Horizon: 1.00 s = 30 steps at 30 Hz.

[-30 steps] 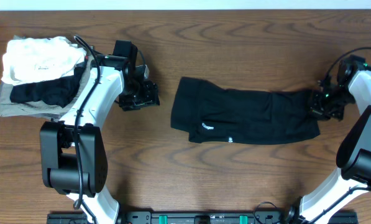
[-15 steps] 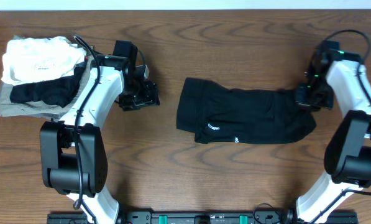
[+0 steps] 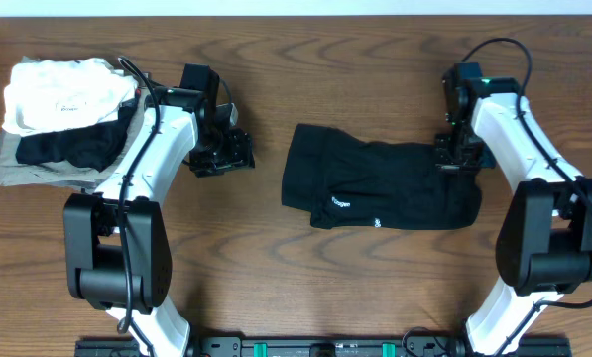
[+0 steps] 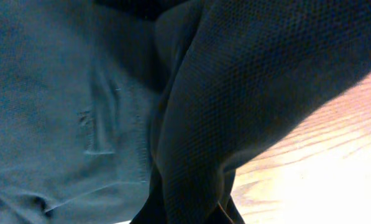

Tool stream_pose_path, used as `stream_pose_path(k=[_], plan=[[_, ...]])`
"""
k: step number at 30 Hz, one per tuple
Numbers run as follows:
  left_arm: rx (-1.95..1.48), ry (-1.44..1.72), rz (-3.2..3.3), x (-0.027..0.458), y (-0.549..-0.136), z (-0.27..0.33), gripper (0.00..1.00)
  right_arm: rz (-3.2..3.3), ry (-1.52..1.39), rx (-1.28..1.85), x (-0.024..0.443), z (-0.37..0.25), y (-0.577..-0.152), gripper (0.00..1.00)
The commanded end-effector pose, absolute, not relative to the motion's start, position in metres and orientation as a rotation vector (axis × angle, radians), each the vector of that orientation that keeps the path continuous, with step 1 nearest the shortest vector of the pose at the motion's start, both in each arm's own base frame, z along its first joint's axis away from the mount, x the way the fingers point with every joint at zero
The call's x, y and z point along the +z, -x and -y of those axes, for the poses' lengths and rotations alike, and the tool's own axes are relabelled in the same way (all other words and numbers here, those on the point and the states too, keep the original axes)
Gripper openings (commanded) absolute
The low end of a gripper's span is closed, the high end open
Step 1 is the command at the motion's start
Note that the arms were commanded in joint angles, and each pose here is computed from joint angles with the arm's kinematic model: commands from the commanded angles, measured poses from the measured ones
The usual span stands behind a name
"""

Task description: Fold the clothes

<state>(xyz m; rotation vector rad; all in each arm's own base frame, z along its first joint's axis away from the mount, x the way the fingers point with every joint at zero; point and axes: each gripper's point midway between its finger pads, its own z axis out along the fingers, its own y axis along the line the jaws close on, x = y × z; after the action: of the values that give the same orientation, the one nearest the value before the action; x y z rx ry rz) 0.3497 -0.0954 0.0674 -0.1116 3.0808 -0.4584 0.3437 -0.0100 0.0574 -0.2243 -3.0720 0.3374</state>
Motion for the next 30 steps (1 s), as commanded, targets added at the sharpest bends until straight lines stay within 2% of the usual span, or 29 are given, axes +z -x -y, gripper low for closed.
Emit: stream_pose_path(k=[1, 12, 30], plan=[[-0.471, 0.081, -3.086, 0.067, -0.347, 0.096, 0.68, 3.117, 0.206, 0.332, 0.07, -0.004, -0.349, 0.01], [-0.471, 0.081, -3.085, 0.067, -0.347, 0.096, 0.68, 3.135, 0.041, 0.203, 0.067, -0.056, -0.345, 0.01], [-0.471, 0.081, -3.086, 0.067, -0.347, 0.096, 0.68, 3.119, -0.102, 0.078, 0.057, -0.099, -0.332, 0.01]])
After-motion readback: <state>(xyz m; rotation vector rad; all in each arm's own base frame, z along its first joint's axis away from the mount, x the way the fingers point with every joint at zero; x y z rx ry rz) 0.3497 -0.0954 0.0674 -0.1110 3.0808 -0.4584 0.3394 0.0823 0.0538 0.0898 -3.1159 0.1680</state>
